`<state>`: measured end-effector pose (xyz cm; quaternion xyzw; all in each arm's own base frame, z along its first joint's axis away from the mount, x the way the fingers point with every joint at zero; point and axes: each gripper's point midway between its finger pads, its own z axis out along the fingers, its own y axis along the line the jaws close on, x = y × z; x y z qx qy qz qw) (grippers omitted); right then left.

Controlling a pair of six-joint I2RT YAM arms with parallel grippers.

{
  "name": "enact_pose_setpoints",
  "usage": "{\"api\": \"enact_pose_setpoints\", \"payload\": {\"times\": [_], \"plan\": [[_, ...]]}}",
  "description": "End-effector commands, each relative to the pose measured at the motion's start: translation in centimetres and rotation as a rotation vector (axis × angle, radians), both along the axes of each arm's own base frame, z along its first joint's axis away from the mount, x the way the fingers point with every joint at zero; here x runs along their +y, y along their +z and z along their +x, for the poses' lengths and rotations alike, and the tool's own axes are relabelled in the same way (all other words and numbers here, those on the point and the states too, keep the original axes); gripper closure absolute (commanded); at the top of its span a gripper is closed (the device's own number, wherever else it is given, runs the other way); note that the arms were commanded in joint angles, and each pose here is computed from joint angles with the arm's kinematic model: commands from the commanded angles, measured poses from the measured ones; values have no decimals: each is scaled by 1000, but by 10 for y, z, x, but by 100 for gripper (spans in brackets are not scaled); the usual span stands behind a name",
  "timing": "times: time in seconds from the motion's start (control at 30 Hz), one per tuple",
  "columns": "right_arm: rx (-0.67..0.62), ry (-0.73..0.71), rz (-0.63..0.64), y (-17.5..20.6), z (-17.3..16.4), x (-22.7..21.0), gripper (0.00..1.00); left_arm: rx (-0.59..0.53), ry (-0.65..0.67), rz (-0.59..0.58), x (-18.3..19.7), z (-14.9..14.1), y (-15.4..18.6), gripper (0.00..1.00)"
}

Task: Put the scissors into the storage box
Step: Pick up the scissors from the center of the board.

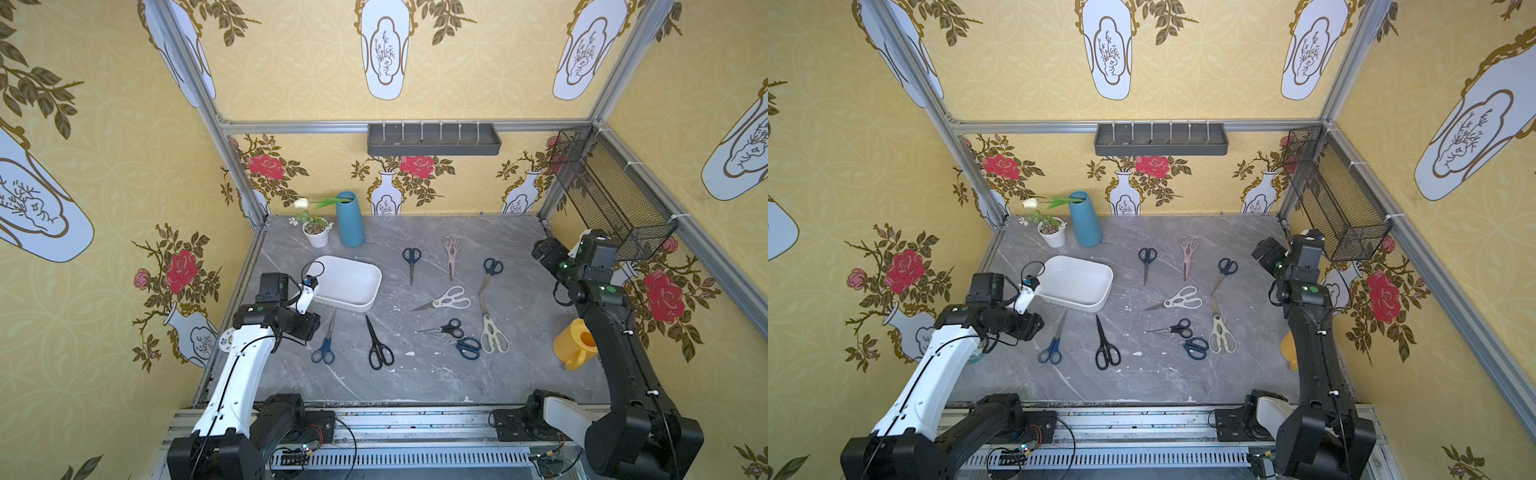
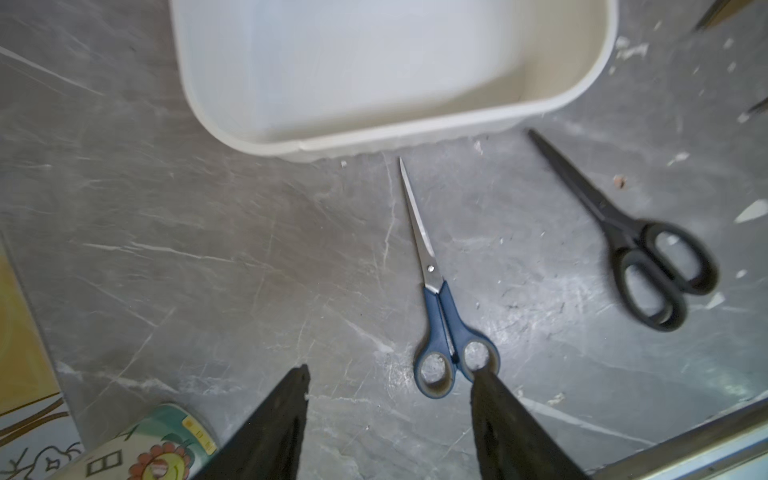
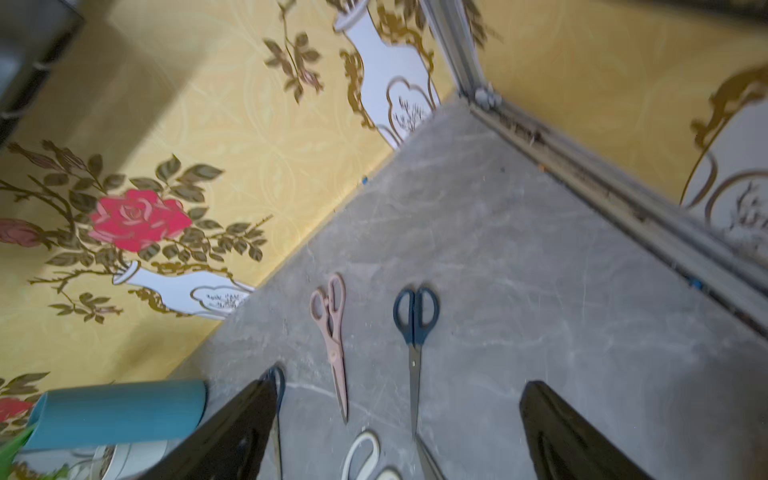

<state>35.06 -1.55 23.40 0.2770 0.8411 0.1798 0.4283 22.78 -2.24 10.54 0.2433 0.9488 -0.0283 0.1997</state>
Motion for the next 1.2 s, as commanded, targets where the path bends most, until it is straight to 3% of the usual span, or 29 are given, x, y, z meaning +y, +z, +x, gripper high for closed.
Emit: {"api": "enact_pose_setpoints", "payload": {"times": [0.0, 0.1, 0.13, 0.3, 0.4, 0.6, 0.7, 1.17], "plan": [[66, 150, 135, -16, -27, 36, 3, -3, -147, 128, 12, -1, -17, 42], [150, 316, 216, -28, -41, 70, 1, 94, -193, 124, 11, -22, -28, 42], [204, 348, 226, -39, -47, 83, 4, 124, -197, 115, 9, -27, -32, 42], [496, 585, 26, -104, -104, 201, 31, 173, -146, 59, 4, -31, -39, 37], [609, 720, -125, -131, -143, 270, 39, 164, -111, 29, 1, -29, -37, 36], [643, 900, -242, -170, -182, 370, 41, 200, -122, 13, -3, -34, -57, 43], [622, 936, -236, -175, -188, 393, 39, 222, -137, 36, -1, -34, -70, 56], [511, 785, -185, -149, -177, 358, 38, 290, -181, 49, 1, -42, -93, 65]]}}
